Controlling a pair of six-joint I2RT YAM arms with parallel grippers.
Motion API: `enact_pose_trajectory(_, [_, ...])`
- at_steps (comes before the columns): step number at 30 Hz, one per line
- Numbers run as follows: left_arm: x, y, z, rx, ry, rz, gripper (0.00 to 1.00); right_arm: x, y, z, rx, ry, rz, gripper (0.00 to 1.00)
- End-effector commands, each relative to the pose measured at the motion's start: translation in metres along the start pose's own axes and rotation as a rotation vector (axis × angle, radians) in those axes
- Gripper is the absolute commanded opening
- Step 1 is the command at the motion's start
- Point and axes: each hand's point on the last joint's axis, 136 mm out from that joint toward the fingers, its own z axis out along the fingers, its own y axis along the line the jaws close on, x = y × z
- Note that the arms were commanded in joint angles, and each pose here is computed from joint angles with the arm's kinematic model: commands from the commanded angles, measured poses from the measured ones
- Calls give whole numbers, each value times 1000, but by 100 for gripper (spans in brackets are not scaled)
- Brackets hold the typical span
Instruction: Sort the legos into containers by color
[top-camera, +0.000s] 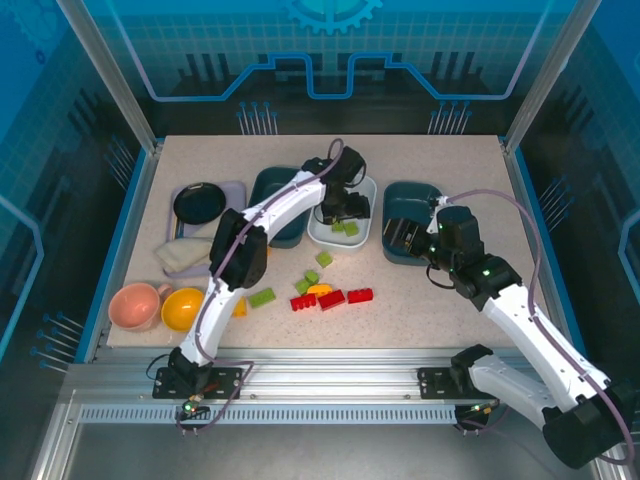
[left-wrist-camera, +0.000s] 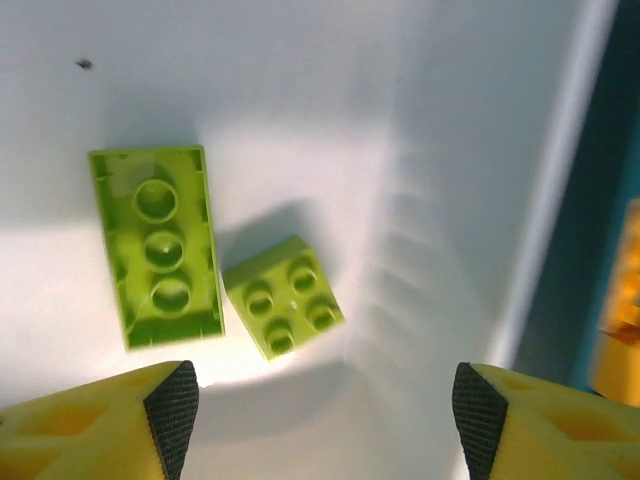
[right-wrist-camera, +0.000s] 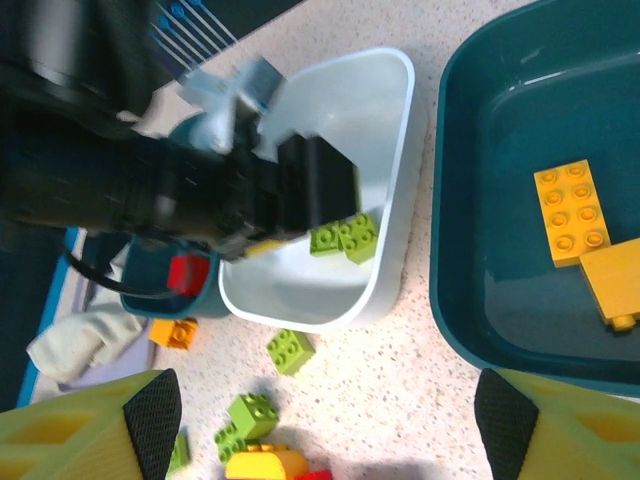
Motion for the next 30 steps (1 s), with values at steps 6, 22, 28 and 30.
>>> enact_pose_trajectory(6, [4,21,-130,102,-161,-156,73,4,9,-3,-8,44,-155,80])
enact_pose_trajectory(22, [156,221,-240,-222,-389,-540,75,169,197,61,-334,420,-770,79])
enact_pose_trajectory(28, [210,256,-270,-255,-451,-592,76,195,213,116,-132,431,-656,79])
enact_pose_trajectory(30, [220,259,-275,-247,-454,-589,76,195,213,136,-79,421,-552,81])
